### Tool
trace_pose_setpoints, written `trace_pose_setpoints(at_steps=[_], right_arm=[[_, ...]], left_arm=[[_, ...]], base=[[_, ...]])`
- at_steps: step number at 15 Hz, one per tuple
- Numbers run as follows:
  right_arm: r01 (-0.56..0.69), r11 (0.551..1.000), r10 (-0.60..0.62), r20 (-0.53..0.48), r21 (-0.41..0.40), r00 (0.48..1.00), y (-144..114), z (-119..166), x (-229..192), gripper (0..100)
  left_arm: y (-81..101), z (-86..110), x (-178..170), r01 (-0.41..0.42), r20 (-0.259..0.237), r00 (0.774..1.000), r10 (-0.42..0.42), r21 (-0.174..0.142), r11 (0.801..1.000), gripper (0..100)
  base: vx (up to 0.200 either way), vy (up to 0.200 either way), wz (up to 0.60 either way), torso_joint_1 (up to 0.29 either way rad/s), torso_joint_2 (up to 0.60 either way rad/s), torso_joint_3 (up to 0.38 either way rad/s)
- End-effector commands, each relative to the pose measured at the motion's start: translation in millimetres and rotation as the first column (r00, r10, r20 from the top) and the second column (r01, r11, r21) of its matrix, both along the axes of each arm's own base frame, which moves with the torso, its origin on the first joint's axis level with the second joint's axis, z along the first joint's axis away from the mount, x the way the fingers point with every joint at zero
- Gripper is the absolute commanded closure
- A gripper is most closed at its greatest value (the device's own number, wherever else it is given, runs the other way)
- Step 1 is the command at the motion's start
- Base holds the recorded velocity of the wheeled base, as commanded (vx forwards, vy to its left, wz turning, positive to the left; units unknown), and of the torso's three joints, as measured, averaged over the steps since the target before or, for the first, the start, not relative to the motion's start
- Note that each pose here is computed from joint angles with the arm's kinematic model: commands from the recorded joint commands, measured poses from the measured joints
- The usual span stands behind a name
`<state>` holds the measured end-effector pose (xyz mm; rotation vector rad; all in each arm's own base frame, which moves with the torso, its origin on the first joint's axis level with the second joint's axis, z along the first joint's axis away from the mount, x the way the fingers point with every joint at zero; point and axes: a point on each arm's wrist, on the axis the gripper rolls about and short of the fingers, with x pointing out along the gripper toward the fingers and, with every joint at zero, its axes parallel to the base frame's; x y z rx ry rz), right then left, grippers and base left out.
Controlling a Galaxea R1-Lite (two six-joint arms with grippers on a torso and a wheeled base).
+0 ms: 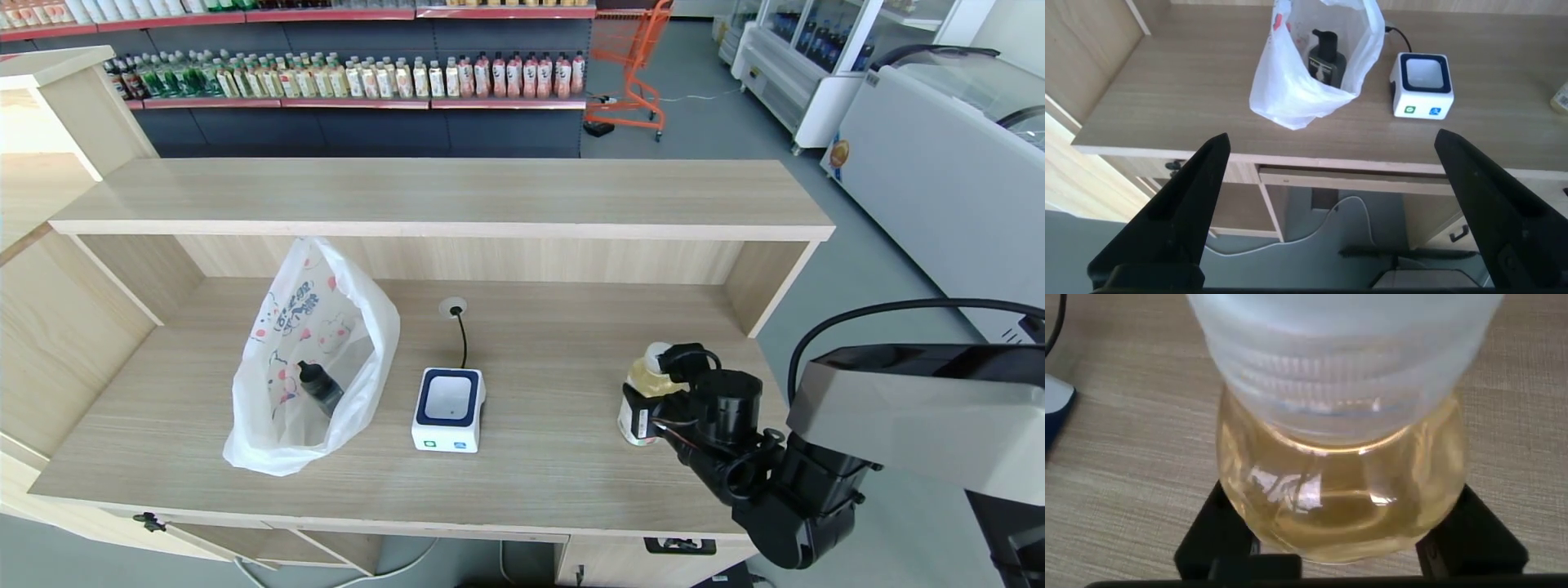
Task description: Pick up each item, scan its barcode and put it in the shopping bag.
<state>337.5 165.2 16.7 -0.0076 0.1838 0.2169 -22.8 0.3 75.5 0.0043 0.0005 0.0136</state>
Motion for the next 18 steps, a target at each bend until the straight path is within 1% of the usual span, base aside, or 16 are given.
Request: trace_pose_setpoints(at_steps=[1, 3, 5, 6, 7, 8, 9, 10, 11, 12, 13, 14, 15, 16, 18], right_arm=[[0.005, 1.000, -0.005, 0.006, 0.001, 1.000, -2, 2, 1, 100], [0.007, 1.000, -0.007, 0.018, -0.016, 1.000, -4, 6, 2, 100], [0.013, 0.999, -0.013, -0.004, -0.034, 1.000, -9, 4, -3, 100], [0.032, 0.999, -0.032, 0.016, -0.016, 0.999, -14, 17, -1, 100], [0.042, 0.999, -0.042, -0.004, -0.009, 0.999, -18, 28, -4, 100], [0.052, 0.998, -0.051, -0.004, 0.046, 0.999, -22, 51, -8, 100], [0.050, 0.994, -0.050, -0.002, 0.098, 0.999, -26, 80, -14, 100], [0.008, 0.994, -0.007, -0.010, 0.111, 1.000, -30, 106, -23, 100], [-0.034, 0.993, 0.036, -0.023, 0.115, 0.999, -37, 124, -34, 100], [-0.116, 0.982, 0.118, -0.005, 0.152, 0.993, -50, 150, -47, 100], [-0.205, 0.956, 0.208, 0.008, 0.211, 0.978, -56, 166, -62, 100], [-0.258, 0.929, 0.268, -0.005, 0.264, 0.963, -59, 175, -74, 100], [-0.353, 0.866, 0.396, -0.056, 0.353, 0.916, -65, 190, -98, 100], [-0.413, 0.830, 0.470, -0.070, 0.374, 0.880, -67, 195, -109, 100], [-0.499, 0.761, 0.578, -0.083, 0.415, 0.812, -68, 192, -122, 100]], left_arm=[[0.0, 0.0, 0, 0.000, 0.000, 1.000, 0.000, 0.000, 1.000, 0], [0.0, 0.0, 0, 0.000, 0.000, 1.000, 0.000, 0.000, 1.000, 0], [0.0, 0.0, 0, 0.000, 0.000, 1.000, 0.000, 0.000, 1.000, 0], [0.0, 0.0, 0, 0.000, 0.000, 1.000, 0.000, 0.000, 1.000, 0], [0.0, 0.0, 0, 0.000, 0.000, 1.000, 0.000, 0.000, 1.000, 0], [0.0, 0.0, 0, 0.000, 0.000, 1.000, 0.000, 0.000, 1.000, 0], [0.0, 0.0, 0, 0.000, 0.000, 1.000, 0.000, 0.000, 1.000, 0], [0.0, 0.0, 0, 0.001, 0.000, 1.000, -0.001, 0.000, 1.000, 0], [0.0, 0.0, 0, 0.000, 0.000, 1.000, 0.000, 0.000, 1.000, 0], [0.0, 0.0, 0, 0.001, 0.000, 1.000, -0.001, 0.000, 1.000, 0], [0.0, 0.0, 0, 0.000, 0.000, 1.000, 0.000, 0.000, 1.000, 0], [0.0, 0.0, 0, 0.000, 0.000, 1.000, 0.000, 0.000, 1.000, 0], [0.0, 0.0, 0, 0.000, 0.000, 1.000, 0.000, 0.000, 1.000, 0], [0.0, 0.0, 0, 0.000, 0.000, 1.000, 0.000, 0.000, 1.000, 0], [0.0, 0.0, 0, 0.000, 0.000, 1.000, 0.000, 0.000, 1.000, 0]], base=[[0.000, 0.000, 0.00, 0.000, 0.00, 0.000], [0.000, 0.000, 0.00, 0.000, 0.00, 0.000], [0.000, 0.000, 0.00, 0.000, 0.00, 0.000], [0.000, 0.000, 0.00, 0.000, 0.00, 0.000], [0.000, 0.000, 0.00, 0.000, 0.00, 0.000], [0.000, 0.000, 0.00, 0.000, 0.00, 0.000], [0.000, 0.000, 0.00, 0.000, 0.00, 0.000], [0.000, 0.000, 0.00, 0.000, 0.00, 0.000], [0.000, 0.000, 0.00, 0.000, 0.00, 0.000], [0.000, 0.000, 0.00, 0.000, 0.00, 0.000], [0.000, 0.000, 0.00, 0.000, 0.00, 0.000], [0.000, 0.000, 0.00, 0.000, 0.00, 0.000], [0.000, 0.000, 0.00, 0.000, 0.00, 0.000], [0.000, 0.000, 0.00, 0.000, 0.00, 0.000], [0.000, 0.000, 0.00, 0.000, 0.00, 0.000]])
